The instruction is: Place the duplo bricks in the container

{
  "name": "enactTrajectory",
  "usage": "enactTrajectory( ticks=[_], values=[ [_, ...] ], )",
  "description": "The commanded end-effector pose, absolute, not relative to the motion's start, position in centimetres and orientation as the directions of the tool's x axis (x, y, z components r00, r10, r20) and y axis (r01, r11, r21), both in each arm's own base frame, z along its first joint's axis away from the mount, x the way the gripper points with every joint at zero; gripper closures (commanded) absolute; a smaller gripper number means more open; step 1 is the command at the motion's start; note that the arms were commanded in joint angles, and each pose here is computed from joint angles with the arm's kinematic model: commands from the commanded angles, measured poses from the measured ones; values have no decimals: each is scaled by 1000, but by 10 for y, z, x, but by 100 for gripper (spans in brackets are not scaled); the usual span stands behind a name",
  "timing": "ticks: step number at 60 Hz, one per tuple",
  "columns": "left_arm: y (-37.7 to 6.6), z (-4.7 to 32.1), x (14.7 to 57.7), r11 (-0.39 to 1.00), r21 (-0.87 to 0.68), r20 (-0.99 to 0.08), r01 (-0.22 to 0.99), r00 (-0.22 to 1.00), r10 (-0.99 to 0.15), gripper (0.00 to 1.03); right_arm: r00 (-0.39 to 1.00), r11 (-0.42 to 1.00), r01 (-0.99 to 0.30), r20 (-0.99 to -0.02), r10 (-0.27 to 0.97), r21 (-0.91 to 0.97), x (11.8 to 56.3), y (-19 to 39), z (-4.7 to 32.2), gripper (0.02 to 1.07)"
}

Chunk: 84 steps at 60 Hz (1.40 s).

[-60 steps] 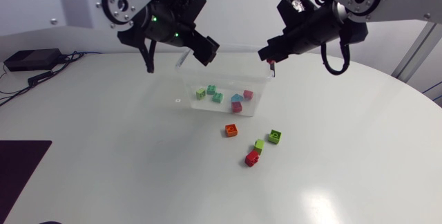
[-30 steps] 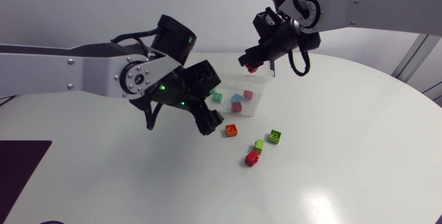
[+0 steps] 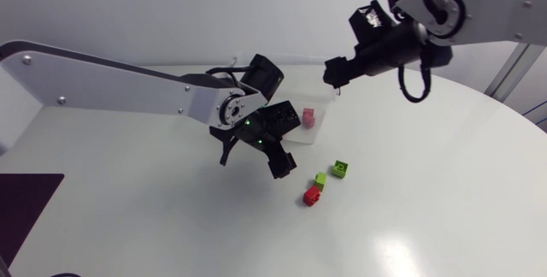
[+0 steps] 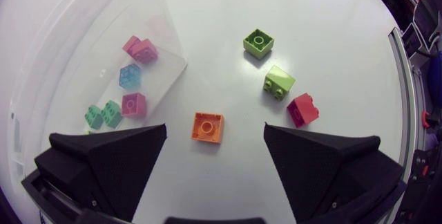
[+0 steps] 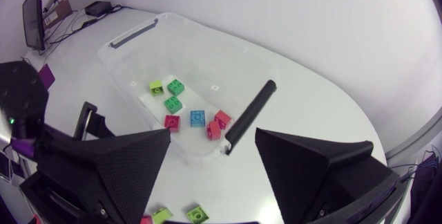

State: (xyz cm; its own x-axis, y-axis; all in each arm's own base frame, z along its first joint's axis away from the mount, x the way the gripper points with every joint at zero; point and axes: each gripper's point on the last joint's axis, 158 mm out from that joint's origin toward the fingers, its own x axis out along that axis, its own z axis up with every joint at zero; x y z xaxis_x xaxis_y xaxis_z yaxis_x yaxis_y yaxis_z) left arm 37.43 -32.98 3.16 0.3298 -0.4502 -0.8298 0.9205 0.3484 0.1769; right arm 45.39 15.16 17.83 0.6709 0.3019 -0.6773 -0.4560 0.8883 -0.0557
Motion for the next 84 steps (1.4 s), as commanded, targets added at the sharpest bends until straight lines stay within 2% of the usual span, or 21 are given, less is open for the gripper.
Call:
enactTrajectory(
  ticks=[1,12,28,51,57,66,73,84],
  values=[
    [-340,24,377,325,165,-840,931,305,-449,5,654,888,-458,-695,300,-48,434,135,164,15],
    [-337,1,381,330,118,-888,937,248,-386,5,630,885,-465,-708,320,-14,398,118,146,15],
    [-335,-18,389,334,115,-919,936,228,-321,6,604,884,-468,-721,338,22,362,105,125,15],
    [-335,-28,395,336,91,-942,938,191,-277,9,526,869,-491,-776,350,59,325,100,81,15],
    [-334,-30,393,331,67,-956,941,155,-249,14,508,859,-509,-785,354,58,320,103,76,15],
    [-336,-35,391,320,44,-967,946,121,-224,34,464,835,-547,-812,355,53,314,108,62,15],
    [-335,-38,389,319,26,-975,948,94,-201,37,455,829,-557,-817,354,48,313,108,59,15],
    [-336,-45,384,308,2,-983,951,59,-174,56,446,826,-562,-824,349,45,312,106,56,15]
  ],
)
